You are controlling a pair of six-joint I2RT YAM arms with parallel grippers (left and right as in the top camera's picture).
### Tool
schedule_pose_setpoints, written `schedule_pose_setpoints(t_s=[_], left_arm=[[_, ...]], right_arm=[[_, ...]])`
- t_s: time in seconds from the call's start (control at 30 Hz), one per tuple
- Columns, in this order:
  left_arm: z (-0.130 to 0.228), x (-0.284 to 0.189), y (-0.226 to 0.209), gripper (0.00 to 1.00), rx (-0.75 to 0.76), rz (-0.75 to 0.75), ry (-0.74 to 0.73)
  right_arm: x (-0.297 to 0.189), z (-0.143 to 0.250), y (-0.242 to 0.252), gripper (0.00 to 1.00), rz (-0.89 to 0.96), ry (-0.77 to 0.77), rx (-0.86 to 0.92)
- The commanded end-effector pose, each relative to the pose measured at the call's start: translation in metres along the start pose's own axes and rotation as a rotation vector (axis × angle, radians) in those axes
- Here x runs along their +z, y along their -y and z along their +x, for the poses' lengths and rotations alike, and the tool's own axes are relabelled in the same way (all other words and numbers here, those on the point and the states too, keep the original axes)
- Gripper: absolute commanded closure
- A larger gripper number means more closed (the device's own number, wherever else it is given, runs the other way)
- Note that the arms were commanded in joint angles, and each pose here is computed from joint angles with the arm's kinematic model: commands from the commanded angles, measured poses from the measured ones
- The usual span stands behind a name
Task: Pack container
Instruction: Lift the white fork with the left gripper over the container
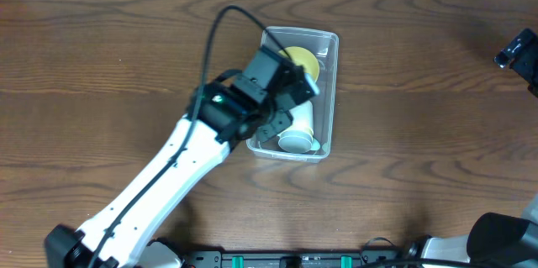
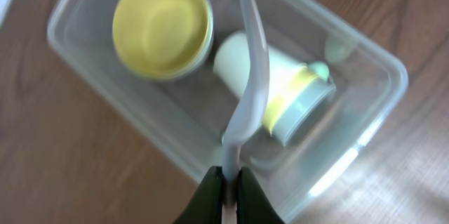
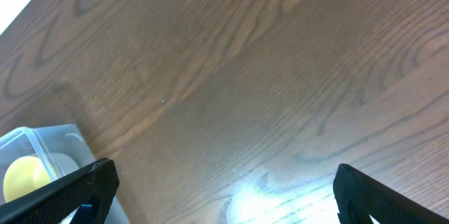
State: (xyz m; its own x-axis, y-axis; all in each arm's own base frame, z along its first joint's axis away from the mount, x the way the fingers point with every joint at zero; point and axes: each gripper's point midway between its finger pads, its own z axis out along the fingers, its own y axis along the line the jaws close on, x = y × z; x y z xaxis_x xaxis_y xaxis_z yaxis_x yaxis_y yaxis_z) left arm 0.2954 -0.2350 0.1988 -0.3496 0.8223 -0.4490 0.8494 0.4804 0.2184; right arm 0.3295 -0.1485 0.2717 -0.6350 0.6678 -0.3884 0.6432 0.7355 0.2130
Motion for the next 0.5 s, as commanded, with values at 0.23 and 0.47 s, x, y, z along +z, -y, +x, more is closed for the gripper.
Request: schedule_pose_setpoints(t_s=[0.23, 0.47], left_arm=[[0.001, 0.046, 0.001, 0.94, 0.061, 0.027, -0.061], [0.011, 0.059, 0.004, 0.94, 0.058, 0.051, -0.11]], right_arm=[[-0.004, 0.0, 0.001, 0.01, -0.001, 0.009, -0.009], [-0.004, 0.0, 0.001, 0.01, -0.001, 0.009, -0.009]])
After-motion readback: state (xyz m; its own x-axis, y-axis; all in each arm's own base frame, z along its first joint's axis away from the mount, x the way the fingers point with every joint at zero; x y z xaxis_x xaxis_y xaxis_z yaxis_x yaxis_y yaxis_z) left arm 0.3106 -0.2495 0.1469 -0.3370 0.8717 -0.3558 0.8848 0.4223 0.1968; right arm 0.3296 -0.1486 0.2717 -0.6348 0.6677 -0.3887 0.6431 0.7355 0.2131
